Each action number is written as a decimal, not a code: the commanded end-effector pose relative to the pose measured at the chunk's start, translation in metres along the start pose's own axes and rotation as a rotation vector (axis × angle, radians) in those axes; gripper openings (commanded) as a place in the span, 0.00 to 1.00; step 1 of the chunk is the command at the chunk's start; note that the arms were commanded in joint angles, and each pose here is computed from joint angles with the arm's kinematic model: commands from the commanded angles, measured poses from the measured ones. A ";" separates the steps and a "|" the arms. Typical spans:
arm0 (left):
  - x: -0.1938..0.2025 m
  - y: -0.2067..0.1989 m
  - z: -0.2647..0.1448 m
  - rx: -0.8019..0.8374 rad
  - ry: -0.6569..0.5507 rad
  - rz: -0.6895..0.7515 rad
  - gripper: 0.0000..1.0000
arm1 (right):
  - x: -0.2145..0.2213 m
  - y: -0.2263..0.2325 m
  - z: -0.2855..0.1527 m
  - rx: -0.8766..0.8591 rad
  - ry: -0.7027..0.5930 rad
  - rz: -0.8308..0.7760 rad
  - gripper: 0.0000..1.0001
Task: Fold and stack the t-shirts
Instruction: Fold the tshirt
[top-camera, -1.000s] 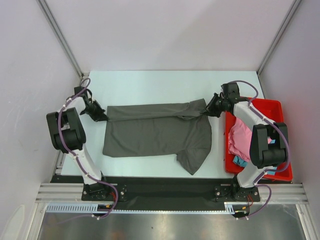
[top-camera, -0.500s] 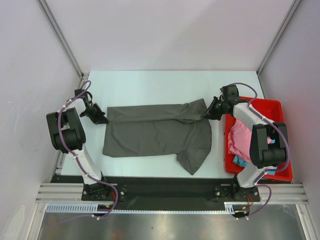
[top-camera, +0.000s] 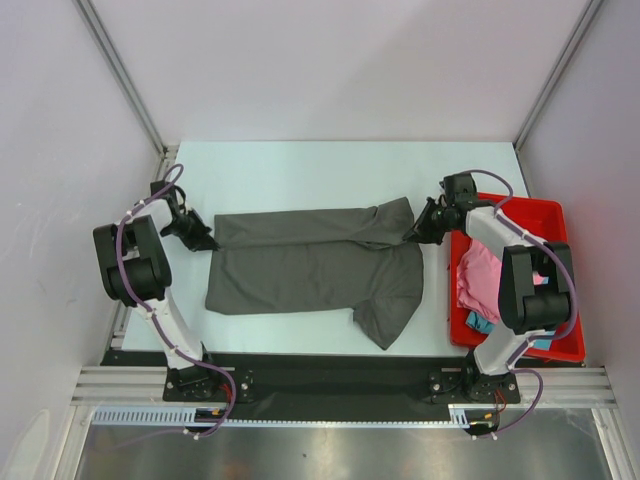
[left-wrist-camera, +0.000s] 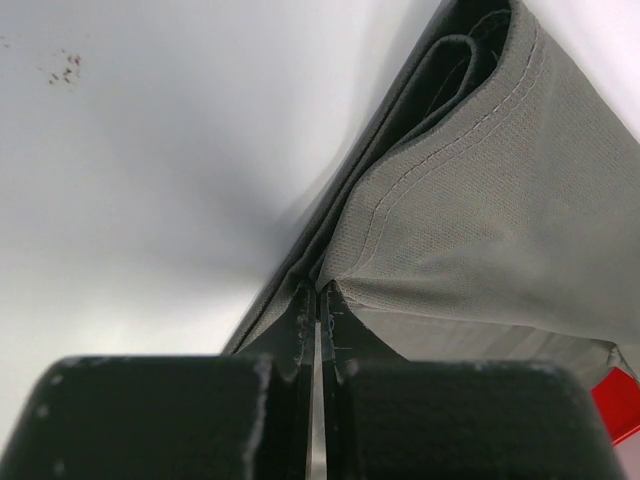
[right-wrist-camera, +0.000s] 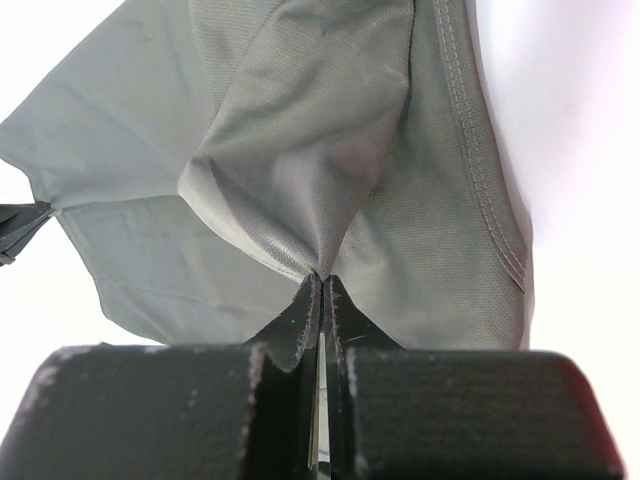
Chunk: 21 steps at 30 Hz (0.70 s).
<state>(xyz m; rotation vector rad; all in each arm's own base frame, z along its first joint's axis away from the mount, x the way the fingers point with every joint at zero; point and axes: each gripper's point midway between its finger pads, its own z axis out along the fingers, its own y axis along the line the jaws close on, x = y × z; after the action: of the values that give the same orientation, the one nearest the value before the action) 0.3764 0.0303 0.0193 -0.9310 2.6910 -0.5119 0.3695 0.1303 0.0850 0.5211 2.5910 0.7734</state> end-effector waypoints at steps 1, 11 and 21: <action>-0.008 -0.002 -0.009 0.021 -0.037 0.015 0.00 | -0.005 -0.005 0.001 0.013 -0.016 -0.017 0.00; -0.009 -0.003 -0.005 0.030 -0.030 0.015 0.00 | -0.008 -0.008 0.002 0.020 -0.019 -0.009 0.00; -0.018 -0.009 -0.011 0.033 -0.043 0.024 0.00 | -0.013 -0.006 0.003 0.018 -0.022 0.000 0.00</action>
<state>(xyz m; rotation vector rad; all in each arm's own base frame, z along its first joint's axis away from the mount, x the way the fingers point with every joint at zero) 0.3794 0.0303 0.0222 -0.9260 2.6822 -0.5240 0.3702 0.1259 0.0777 0.5406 2.6046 0.7645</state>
